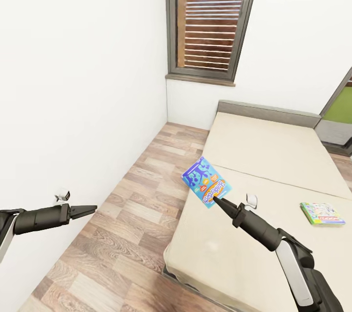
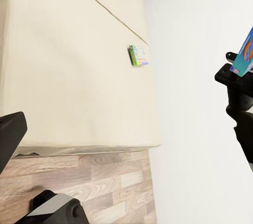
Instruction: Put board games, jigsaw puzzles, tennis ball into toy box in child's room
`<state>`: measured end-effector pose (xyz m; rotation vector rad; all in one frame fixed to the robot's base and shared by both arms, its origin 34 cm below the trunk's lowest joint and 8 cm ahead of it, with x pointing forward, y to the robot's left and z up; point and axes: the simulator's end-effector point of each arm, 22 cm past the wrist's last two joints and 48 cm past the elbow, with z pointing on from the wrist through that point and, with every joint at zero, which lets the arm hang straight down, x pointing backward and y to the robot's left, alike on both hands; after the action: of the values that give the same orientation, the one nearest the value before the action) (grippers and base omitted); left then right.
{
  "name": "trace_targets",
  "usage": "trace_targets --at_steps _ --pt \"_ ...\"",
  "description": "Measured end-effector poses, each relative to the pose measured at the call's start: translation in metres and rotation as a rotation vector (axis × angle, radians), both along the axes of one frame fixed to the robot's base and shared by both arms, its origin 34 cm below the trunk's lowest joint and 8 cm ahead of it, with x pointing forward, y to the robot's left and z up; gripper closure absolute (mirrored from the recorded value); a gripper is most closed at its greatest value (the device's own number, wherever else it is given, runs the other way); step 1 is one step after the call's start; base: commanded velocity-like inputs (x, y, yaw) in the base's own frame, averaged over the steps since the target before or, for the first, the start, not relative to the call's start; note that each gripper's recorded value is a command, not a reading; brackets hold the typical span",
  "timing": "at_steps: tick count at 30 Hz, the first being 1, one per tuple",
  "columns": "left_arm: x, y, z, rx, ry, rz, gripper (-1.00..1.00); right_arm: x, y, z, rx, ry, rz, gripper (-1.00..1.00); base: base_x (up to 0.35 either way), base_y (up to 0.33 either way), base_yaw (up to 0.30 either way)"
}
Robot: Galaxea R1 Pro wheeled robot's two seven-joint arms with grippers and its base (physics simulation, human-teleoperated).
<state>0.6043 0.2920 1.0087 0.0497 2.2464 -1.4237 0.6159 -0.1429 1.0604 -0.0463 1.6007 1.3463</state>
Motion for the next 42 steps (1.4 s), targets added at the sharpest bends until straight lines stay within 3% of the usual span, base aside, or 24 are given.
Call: trace_targets --at_steps 21,27,42 --pt "-0.002 -0.005 0.017 -0.003 -0.036 -0.015 -1.00 -0.002 0.000 0.017 -0.004 -0.046 -0.008 1.00 0.000 -0.001 0.042" --pt "-0.006 -0.014 0.017 0.005 -0.036 -0.047 -1.00 0.000 -0.002 0.024 -0.013 -0.082 -0.025 1.00 -0.028 -0.168 0.092" --pt "-0.008 -0.016 0.028 0.006 -0.056 -0.051 -1.00 -0.002 -0.003 0.037 -0.015 -0.110 -0.029 1.00 -0.022 -0.061 0.109"
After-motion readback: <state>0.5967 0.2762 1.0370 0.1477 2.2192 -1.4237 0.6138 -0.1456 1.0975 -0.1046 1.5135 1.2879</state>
